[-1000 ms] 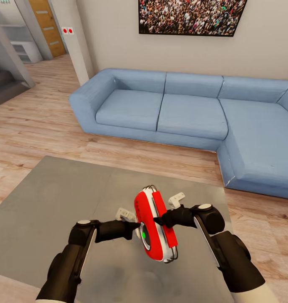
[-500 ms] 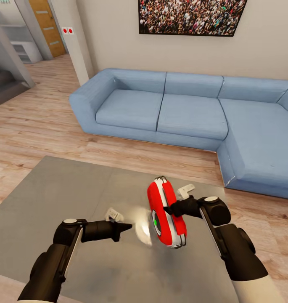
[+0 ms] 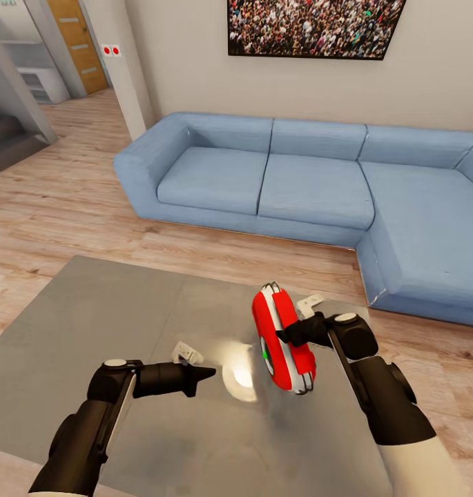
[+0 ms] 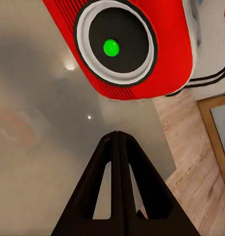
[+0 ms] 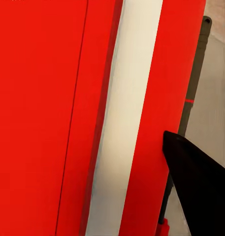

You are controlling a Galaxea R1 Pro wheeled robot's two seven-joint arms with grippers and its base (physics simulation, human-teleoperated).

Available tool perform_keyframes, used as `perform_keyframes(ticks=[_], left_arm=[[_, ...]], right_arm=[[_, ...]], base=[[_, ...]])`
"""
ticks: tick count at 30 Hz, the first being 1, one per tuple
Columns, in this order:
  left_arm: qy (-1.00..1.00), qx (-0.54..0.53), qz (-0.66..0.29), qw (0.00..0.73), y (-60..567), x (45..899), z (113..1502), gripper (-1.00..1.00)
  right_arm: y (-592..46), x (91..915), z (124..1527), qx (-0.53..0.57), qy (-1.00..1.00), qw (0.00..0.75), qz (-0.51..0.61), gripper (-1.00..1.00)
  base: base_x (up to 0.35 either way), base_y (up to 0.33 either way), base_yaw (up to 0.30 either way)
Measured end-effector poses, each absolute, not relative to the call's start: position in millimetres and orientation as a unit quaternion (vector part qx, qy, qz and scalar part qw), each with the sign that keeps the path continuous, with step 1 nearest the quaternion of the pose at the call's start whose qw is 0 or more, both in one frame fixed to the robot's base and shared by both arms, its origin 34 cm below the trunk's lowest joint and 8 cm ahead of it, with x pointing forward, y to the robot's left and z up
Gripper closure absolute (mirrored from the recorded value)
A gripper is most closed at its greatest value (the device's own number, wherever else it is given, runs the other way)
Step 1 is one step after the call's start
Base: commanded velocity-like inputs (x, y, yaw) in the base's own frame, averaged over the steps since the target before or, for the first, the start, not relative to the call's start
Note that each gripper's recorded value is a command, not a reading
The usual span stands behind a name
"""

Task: Turn on the radio receiver that's on the table in the living room.

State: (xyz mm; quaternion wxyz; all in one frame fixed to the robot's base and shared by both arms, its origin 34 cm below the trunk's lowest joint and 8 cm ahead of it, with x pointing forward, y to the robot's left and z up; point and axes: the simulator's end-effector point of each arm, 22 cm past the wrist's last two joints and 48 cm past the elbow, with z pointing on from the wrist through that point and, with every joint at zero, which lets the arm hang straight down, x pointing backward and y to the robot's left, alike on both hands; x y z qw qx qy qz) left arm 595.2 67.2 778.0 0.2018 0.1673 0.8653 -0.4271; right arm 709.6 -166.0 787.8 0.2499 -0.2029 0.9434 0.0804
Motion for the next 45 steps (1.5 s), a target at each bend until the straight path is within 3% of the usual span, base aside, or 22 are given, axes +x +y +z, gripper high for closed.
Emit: perform_keyframes(ticks=[31, 36, 45], left_arm=[[0.866, 0.164, -0.429, 0.199, 66.1, 594.3, 776.2, 1.0], [0.866, 0.163, -0.429, 0.199, 66.1, 594.5, 776.2, 1.0], [0.866, 0.163, -0.429, 0.199, 66.2, 594.6, 776.3, 1.0]], right_arm=[[-164.1, 727.3, 777.7, -0.201, 0.948, 0.231, 0.083, 1.0], [-168.5, 710.3, 747.5, -0.198, 0.958, 0.189, 0.081, 1.0], [-168.3, 705.4, 741.6, -0.195, 0.96, 0.179, 0.09, 1.0]], base=[[0.0, 0.0, 0.0], [0.0, 0.0, 0.0], [0.0, 0.0, 0.0]])
